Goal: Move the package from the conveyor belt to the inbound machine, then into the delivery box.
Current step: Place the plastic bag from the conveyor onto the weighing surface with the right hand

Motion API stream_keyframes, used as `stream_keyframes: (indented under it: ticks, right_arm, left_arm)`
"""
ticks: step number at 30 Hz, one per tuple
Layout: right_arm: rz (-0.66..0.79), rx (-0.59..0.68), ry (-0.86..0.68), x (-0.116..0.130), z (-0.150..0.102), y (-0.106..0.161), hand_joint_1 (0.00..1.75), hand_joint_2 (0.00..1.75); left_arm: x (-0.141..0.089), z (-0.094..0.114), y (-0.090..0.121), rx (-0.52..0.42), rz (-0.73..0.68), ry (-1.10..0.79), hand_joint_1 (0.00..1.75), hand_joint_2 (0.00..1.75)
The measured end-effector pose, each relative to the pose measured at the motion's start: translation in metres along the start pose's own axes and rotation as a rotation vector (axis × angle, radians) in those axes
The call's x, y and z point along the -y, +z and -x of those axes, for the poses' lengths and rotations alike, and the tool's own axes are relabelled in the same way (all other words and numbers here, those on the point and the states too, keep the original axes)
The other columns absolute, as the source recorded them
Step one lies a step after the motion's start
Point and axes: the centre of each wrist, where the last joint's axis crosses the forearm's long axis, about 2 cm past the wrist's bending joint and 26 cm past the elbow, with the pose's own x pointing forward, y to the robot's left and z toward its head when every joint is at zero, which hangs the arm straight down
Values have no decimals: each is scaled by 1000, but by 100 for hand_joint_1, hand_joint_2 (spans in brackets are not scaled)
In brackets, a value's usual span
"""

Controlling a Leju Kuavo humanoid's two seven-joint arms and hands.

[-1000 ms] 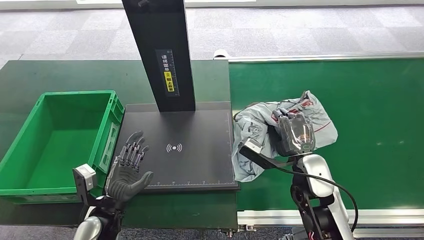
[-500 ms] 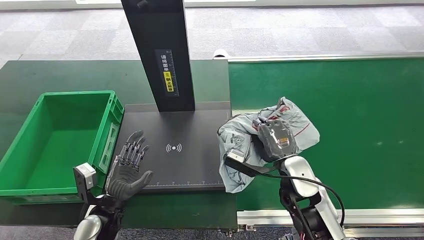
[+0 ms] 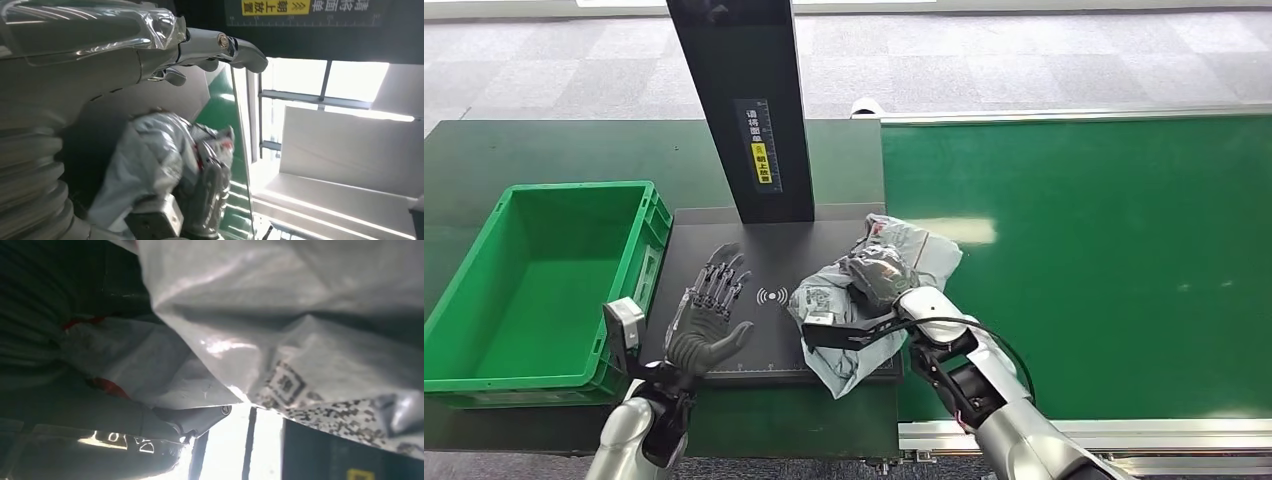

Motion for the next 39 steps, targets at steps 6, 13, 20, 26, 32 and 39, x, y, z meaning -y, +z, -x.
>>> stream_keyframes:
  ticks: [6, 13, 20, 26, 32, 39]
  right_arm:
    - [-44, 60, -55, -5, -27, -19, 175, 175]
    - [-68, 73, -143, -6, -34, -26, 1, 175]
    - [-20, 69, -264, -11, -35, -25, 0, 175]
    - [135, 109, -462, -21, -37, -20, 0, 175]
    - [316, 160, -647, -25, -53, -15, 0, 175]
    - [459, 197, -745, -20, -64, -7, 0, 175]
  left_arm:
    - [0, 0, -20, -6, 34, 8, 0, 175]
    - [4, 0, -34, -3, 87, 28, 0, 175]
    - [5, -1, -42, 24, 85, 32, 0, 175]
    - [4, -1, -41, 51, 57, 41, 0, 175]
    - [5, 1, -37, 45, 34, 40, 0, 175]
    - [7, 3, -32, 42, 23, 40, 0, 175]
